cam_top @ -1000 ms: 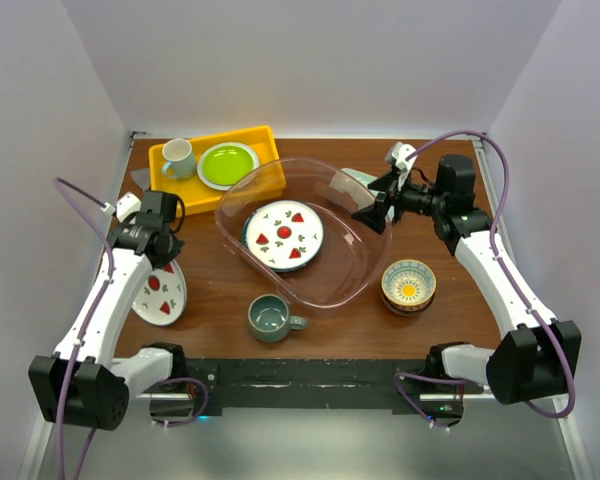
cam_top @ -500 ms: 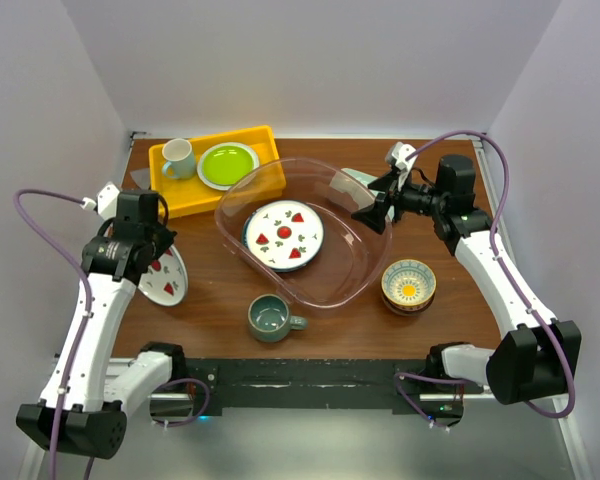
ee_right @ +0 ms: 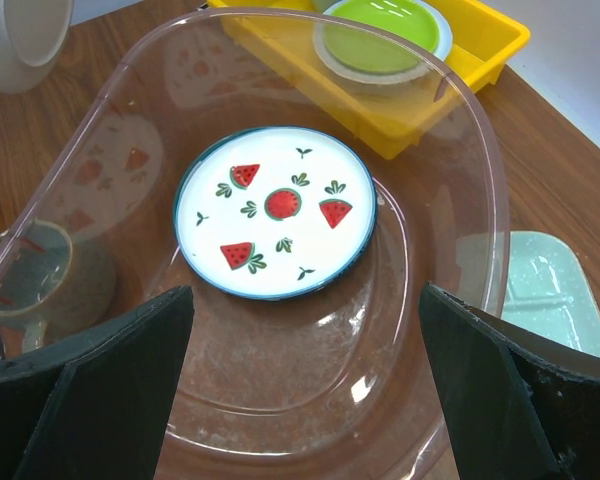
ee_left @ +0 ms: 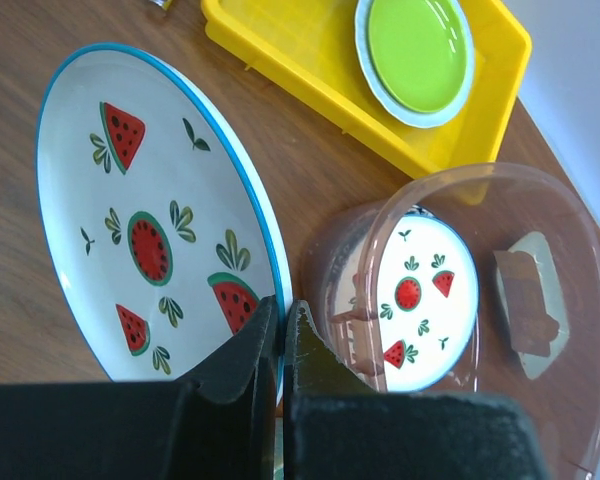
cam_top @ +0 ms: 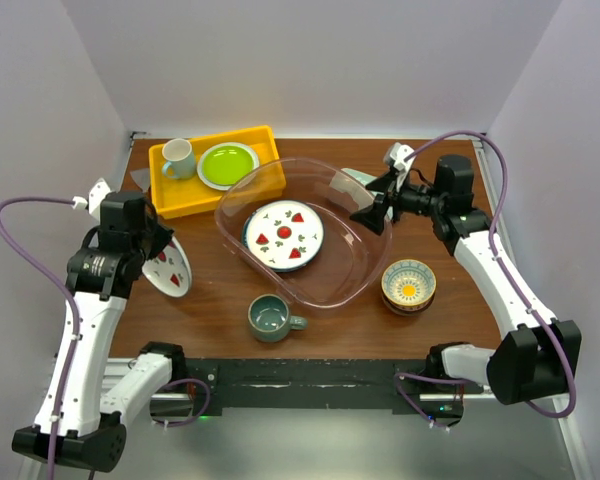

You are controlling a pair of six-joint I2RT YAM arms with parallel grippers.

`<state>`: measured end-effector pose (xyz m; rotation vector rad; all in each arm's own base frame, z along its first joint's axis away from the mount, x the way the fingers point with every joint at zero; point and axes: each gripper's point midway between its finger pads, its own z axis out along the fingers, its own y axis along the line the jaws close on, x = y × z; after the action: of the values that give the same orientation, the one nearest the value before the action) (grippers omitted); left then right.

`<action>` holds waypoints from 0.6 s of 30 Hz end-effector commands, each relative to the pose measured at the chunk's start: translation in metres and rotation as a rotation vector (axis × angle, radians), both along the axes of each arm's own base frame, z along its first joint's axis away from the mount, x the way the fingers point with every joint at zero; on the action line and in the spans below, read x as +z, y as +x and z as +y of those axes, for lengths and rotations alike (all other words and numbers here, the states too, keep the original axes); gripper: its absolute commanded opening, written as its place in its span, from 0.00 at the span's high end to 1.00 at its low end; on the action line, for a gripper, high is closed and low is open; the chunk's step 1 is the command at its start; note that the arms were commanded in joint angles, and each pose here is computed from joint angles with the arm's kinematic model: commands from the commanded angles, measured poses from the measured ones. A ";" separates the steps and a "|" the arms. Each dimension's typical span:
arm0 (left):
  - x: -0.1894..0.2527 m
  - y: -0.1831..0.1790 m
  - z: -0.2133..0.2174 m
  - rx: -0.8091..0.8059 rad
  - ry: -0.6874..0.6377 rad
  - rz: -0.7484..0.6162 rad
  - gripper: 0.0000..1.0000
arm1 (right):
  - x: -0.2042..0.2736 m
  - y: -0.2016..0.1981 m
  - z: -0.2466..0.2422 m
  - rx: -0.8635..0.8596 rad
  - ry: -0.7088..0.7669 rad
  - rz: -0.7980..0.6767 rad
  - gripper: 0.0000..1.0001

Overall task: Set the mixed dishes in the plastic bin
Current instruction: Pick up the plate at the center of the board.

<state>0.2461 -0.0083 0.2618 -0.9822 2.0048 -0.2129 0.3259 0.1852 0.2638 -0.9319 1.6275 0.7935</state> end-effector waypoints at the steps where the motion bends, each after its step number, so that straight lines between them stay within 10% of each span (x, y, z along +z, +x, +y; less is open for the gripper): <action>1: 0.060 0.016 -0.008 -0.034 -0.038 -0.217 1.00 | 0.018 -0.010 0.017 0.082 0.010 -0.089 0.02; 18: 0.079 0.009 -0.033 -0.083 -0.216 -0.309 1.00 | 0.047 -0.062 0.162 0.342 -0.165 -0.185 0.02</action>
<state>0.2436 -0.0332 0.2845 -0.9543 1.9704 -0.4250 0.2694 0.3208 0.2940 -1.3305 1.4242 0.8697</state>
